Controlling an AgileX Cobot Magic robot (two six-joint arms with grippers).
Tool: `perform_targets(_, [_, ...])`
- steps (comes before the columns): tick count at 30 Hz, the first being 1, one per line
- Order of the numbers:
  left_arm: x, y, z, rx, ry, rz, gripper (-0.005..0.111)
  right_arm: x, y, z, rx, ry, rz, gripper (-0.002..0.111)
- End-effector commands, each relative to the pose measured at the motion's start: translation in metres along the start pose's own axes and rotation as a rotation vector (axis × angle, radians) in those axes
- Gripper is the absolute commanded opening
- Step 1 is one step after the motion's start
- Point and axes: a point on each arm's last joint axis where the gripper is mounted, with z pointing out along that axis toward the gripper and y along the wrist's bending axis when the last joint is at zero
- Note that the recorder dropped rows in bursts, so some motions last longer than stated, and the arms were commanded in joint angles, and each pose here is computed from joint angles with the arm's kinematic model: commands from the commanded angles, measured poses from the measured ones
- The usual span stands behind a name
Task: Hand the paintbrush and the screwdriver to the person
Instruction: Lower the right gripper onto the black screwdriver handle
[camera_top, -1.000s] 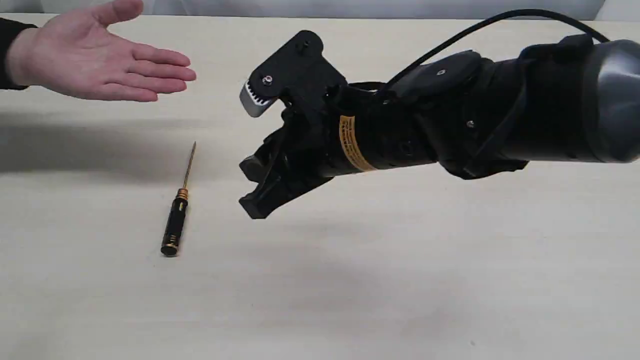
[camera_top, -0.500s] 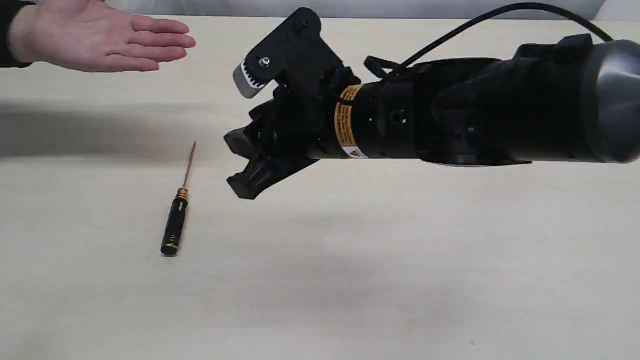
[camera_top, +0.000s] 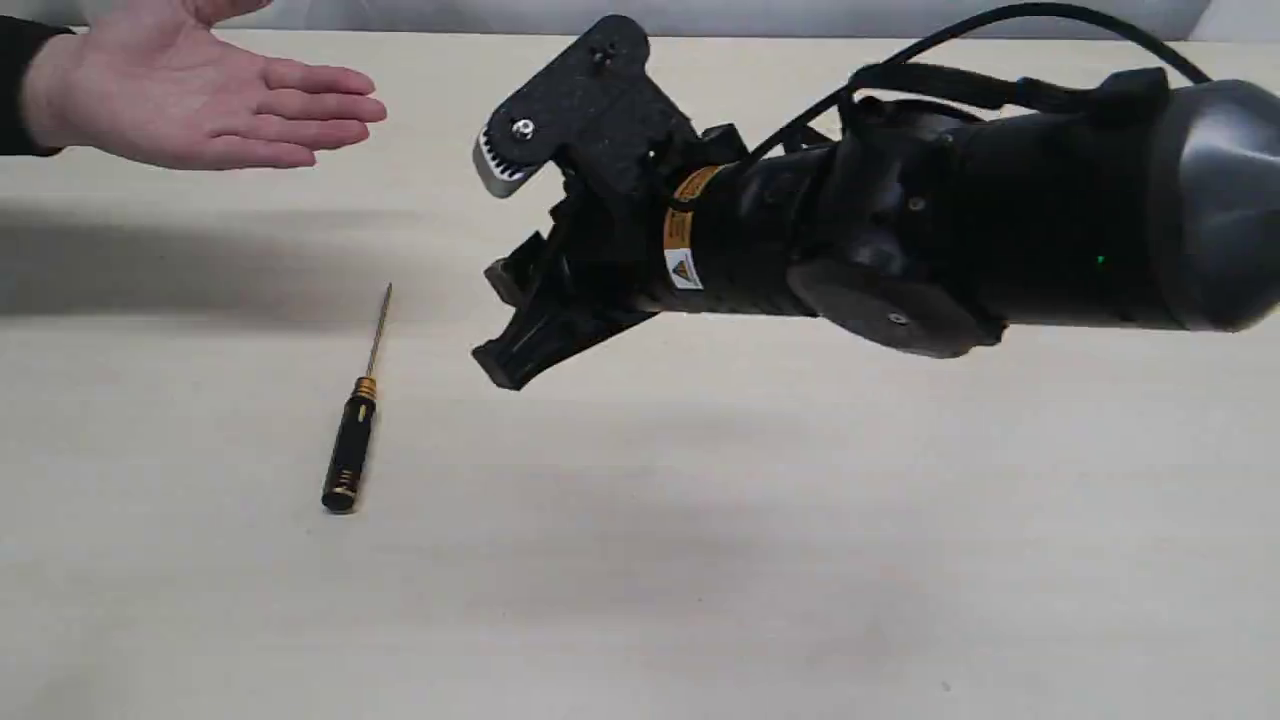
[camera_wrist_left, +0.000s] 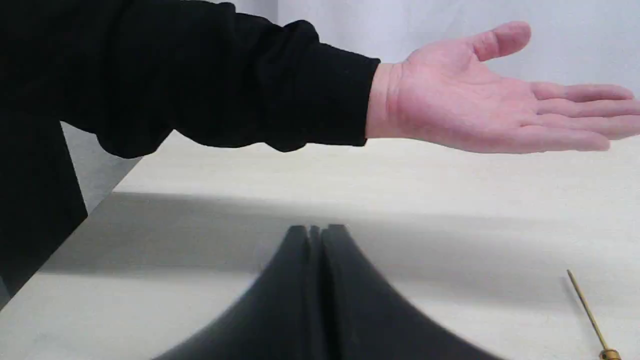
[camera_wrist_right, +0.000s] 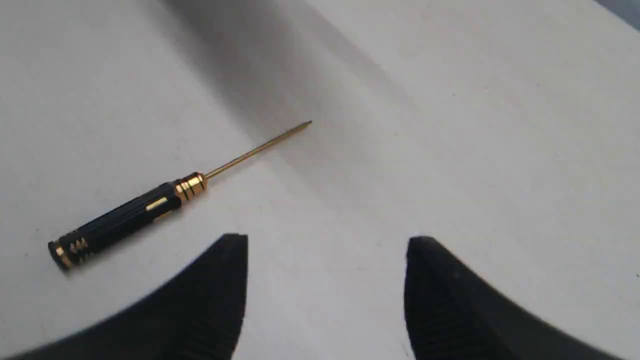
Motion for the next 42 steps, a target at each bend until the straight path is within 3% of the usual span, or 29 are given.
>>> perform_targets(1, [0.0, 0.0, 0.0, 0.009, -0.011, 0.001, 0.0, -0.008, 0.01, 0.005, -0.009, 0.094, -0.017, 0.052])
perform_targets(12, [0.0, 0.0, 0.0, 0.009, -0.011, 0.001, 0.0, -0.048, 0.034, 0.029, -0.046, 0.227, 0.058, 0.052])
perform_targets(21, [0.0, -0.001, 0.0, 0.01, -0.008, -0.005, 0.0, -0.044, 0.046, 0.055, -0.126, 0.411, 0.155, 0.052])
perform_targets(33, [0.0, -0.001, 0.0, 0.01, -0.008, -0.005, 0.0, -0.052, 0.064, 0.088, -0.189, 0.497, 0.2, 0.052])
perform_targets(42, [0.0, -0.001, 0.0, 0.01, -0.008, -0.005, 0.0, -0.052, 0.075, 0.115, -0.118, 0.592, 0.197, 0.052])
